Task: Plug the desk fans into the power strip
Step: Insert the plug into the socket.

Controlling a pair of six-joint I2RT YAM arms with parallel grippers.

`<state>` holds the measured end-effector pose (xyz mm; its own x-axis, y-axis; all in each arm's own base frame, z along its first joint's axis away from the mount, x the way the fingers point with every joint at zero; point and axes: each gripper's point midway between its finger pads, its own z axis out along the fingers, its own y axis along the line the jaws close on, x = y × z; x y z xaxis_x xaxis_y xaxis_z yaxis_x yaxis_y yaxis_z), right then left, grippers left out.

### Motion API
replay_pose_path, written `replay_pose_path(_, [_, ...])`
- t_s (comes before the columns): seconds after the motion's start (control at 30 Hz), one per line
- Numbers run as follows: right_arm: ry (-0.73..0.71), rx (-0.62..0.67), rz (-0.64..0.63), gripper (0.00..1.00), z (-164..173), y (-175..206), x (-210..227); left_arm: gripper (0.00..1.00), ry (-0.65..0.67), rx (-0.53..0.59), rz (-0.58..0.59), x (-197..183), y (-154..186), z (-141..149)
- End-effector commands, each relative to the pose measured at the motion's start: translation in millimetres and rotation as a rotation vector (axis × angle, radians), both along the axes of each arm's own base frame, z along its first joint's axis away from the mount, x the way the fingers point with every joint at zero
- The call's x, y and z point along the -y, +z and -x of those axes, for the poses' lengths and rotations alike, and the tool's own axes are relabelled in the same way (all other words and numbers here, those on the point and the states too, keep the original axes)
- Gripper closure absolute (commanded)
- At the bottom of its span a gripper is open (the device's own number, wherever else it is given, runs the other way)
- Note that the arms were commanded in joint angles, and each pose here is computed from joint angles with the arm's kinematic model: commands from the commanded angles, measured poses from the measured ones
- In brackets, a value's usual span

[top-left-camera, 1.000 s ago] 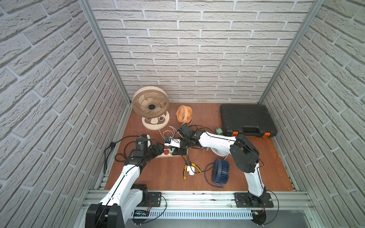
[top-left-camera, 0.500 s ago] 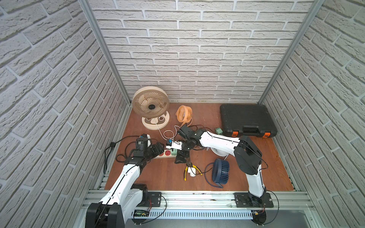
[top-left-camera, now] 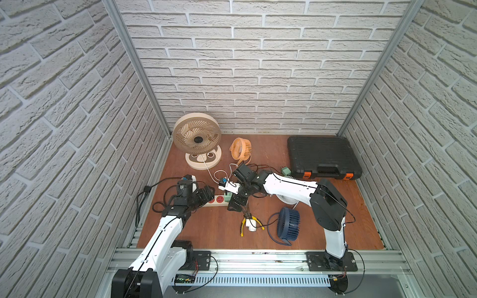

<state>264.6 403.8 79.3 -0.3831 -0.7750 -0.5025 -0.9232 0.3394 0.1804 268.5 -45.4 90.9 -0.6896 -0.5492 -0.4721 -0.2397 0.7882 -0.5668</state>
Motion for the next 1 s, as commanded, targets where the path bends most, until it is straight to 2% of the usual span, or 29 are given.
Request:
replay_pose_path(0.0, [0.027, -0.032, 0.034, 0.0, 27.6, 7.6, 6.2, 0.14, -0.017, 0.041, 0.002, 2.7, 15.4, -5.7])
replay_pose_path(0.17, [0.06, -0.018, 0.048, 0.0, 46.9, 15.6, 16.7, 0.14, -0.019, 0.046, 0.001, 2.8, 17.4, -6.6])
replay_pose_path(0.33, [0.059, -0.034, 0.0, 0.01, 51.4, 19.1, 11.1, 0.14, -0.02, 0.049, 0.008, 4.0, 18.8, -9.7])
replay_pose_path(0.5, [-0.092, 0.117, 0.053, 0.0, 10.8, 11.9, 10.5, 0.14, -0.02, 0.047, 0.007, 4.1, 17.6, -9.4])
replay_pose_path(0.6, [-0.089, 0.102, 0.033, 0.0, 11.2, 21.0, 4.0, 0.14, -0.023, 0.038, 0.007, 4.3, 14.8, -9.1])
replay_pose_path(0.67, [-0.091, 0.151, 0.0, 0.0, 8.8, 27.9, -0.3, 0.14, -0.022, 0.037, 0.009, 4.6, 13.0, -9.6])
replay_pose_path(0.8, [-0.104, 0.205, 0.025, 0.0, -1.2, 21.8, 4.8, 0.14, -0.028, 0.036, 0.013, 5.9, 12.3, -10.2])
replay_pose_path(0.97, [-0.092, 0.18, -0.031, 0.03, -8.6, 19.5, -0.9, 0.14, -0.029, 0.035, 0.014, 6.2, 11.6, -9.1])
